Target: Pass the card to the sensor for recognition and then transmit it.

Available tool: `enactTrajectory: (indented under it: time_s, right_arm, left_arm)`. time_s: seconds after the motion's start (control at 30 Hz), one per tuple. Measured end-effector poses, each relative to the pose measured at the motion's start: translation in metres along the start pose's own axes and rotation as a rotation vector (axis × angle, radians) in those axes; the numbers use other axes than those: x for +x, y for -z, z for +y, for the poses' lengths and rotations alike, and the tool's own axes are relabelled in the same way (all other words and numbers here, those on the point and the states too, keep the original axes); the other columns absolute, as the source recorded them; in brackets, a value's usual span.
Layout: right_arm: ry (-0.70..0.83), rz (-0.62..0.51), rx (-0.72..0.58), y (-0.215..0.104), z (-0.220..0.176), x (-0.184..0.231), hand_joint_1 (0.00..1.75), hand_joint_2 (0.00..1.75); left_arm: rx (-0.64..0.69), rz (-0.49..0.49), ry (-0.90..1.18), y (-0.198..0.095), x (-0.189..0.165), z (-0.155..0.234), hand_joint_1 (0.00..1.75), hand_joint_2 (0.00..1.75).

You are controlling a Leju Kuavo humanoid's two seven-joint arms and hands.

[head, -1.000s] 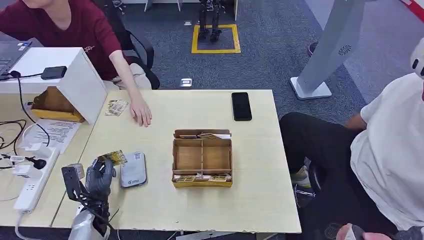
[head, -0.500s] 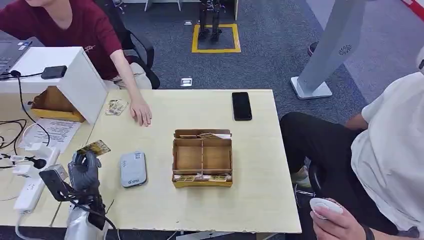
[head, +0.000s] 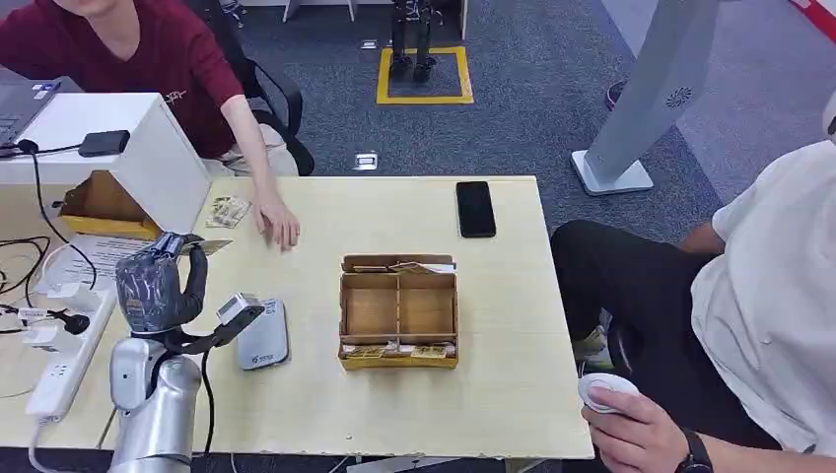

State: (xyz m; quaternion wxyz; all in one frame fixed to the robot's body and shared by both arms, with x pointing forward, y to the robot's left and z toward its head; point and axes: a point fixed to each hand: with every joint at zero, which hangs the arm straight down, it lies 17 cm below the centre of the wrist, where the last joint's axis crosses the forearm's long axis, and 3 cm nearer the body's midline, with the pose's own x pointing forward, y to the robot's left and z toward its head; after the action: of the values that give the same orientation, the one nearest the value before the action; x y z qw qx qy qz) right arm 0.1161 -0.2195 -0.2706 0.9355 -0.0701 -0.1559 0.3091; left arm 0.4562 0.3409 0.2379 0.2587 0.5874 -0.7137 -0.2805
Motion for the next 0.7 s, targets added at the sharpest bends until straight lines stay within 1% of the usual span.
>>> enactTrajectory:
  time_s: [0.1,0.17,0.37,0.7]
  right_arm:
    - [-0.015,-0.004,0.001,0.000,-0.001,0.003,0.00,1.75]
    - [-0.020,-0.005,0.002,0.000,-0.001,0.004,0.00,1.75]
    - [-0.028,-0.011,0.002,0.000,-0.001,0.006,0.00,1.75]
    - [-0.036,-0.017,0.003,0.000,-0.001,0.007,0.00,1.75]
  left_arm:
    - [-0.017,-0.063,0.112,0.012,0.003,0.005,1.75,1.75]
    - [-0.016,-0.074,0.147,0.020,0.002,0.008,1.75,1.75]
    - [0.016,-0.025,0.213,0.039,-0.017,0.022,1.75,1.75]
    - [0.035,0.071,0.240,0.045,-0.039,0.032,1.75,1.75]
